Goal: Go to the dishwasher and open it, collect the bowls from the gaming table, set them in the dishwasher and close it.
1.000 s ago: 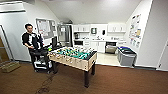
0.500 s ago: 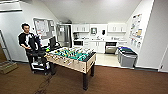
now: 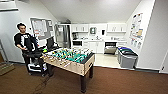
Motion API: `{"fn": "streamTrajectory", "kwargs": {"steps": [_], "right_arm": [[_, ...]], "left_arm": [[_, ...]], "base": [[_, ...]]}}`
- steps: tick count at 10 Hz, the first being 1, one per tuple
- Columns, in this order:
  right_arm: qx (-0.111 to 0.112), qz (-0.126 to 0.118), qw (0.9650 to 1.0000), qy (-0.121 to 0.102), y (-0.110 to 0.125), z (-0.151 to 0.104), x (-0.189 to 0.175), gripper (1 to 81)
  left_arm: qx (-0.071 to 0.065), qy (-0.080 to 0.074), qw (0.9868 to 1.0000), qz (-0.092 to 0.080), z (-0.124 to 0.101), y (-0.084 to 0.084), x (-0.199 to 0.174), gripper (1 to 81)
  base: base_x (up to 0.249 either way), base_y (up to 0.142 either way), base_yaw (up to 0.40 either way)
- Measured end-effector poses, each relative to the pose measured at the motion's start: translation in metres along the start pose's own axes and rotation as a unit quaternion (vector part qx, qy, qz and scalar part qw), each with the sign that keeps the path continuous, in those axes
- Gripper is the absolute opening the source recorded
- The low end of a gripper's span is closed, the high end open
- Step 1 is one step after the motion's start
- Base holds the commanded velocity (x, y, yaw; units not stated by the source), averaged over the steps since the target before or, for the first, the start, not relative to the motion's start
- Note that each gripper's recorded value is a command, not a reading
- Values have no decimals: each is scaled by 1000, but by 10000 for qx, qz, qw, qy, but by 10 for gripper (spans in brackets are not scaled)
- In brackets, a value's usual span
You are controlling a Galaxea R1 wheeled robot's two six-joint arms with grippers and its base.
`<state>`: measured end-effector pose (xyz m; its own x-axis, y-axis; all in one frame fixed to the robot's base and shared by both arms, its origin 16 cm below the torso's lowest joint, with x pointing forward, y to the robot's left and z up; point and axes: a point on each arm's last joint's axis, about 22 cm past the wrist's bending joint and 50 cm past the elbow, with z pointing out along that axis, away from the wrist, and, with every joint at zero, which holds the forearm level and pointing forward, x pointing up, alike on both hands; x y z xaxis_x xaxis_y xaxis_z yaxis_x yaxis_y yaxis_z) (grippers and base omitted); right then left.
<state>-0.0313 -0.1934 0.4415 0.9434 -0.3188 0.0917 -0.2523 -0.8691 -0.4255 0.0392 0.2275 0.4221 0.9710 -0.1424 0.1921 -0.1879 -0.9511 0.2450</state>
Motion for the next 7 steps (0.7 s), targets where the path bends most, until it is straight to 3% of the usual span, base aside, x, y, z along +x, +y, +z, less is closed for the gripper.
{"fn": "streamTrajectory", "kwargs": {"steps": [1, 7], "right_arm": [[-41, -12, 10000, 51, 6, -2, 6, 10], [-25, 1, 10000, 0, 3, -1, 0, 10]], "left_arm": [[-54, 29, 10000, -1, 1, 6, 2, 10], [-24, 5, 10000, 1, 1, 3, -1, 10]], "base": [[163, -127, 0], [163, -142, 0]]}}
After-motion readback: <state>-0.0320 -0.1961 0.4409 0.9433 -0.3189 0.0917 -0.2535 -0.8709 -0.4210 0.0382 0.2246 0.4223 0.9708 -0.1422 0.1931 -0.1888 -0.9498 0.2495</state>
